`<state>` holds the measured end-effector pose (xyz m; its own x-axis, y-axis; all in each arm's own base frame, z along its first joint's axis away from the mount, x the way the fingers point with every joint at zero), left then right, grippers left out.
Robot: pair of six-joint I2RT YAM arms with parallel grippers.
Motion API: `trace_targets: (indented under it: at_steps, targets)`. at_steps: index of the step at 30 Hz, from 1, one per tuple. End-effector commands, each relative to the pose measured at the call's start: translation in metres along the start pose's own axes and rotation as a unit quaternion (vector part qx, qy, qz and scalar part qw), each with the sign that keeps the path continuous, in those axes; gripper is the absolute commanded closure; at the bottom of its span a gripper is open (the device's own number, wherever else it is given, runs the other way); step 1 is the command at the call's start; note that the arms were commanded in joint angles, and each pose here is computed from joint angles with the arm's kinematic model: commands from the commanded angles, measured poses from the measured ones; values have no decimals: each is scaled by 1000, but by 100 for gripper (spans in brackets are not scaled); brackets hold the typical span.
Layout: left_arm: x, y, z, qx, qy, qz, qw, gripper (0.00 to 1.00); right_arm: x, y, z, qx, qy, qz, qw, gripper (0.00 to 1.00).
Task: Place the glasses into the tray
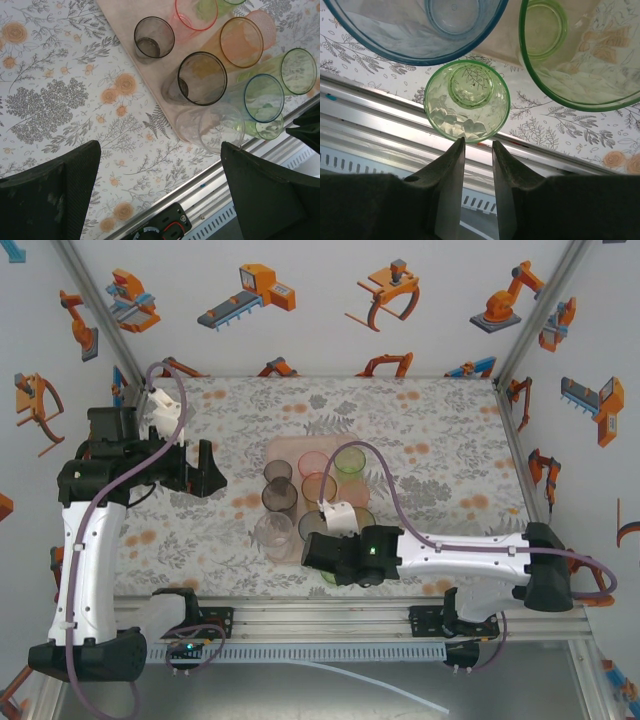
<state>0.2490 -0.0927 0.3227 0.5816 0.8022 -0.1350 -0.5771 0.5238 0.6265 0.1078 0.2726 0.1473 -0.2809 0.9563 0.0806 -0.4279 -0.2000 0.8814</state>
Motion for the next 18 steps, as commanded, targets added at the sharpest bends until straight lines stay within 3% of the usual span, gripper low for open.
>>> trace_targets:
  at_steps: [1, 18]
  targets:
    - [0, 0, 2, -8, 7, -5, 1000, 3, -3, -8, -5, -3, -31, -12, 999, 68]
    - [-1, 3, 0, -11, 11, -6, 1000, 3, -27, -13, -7, -25, -54, -64, 996, 66]
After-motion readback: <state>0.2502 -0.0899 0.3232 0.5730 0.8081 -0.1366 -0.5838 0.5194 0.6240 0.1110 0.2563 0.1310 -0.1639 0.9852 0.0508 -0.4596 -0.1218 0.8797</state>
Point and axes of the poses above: each hand's point on the last joint's axis, 136 mm out from that joint toward the fingers, its own y axis back along the fingers, its own x axis along the line the jaws close on, z = x × y, the point moved 1 cm from there along y, back along the fingers, and after that the axes turned 6 degrees about -y, right-handed, at the moved point
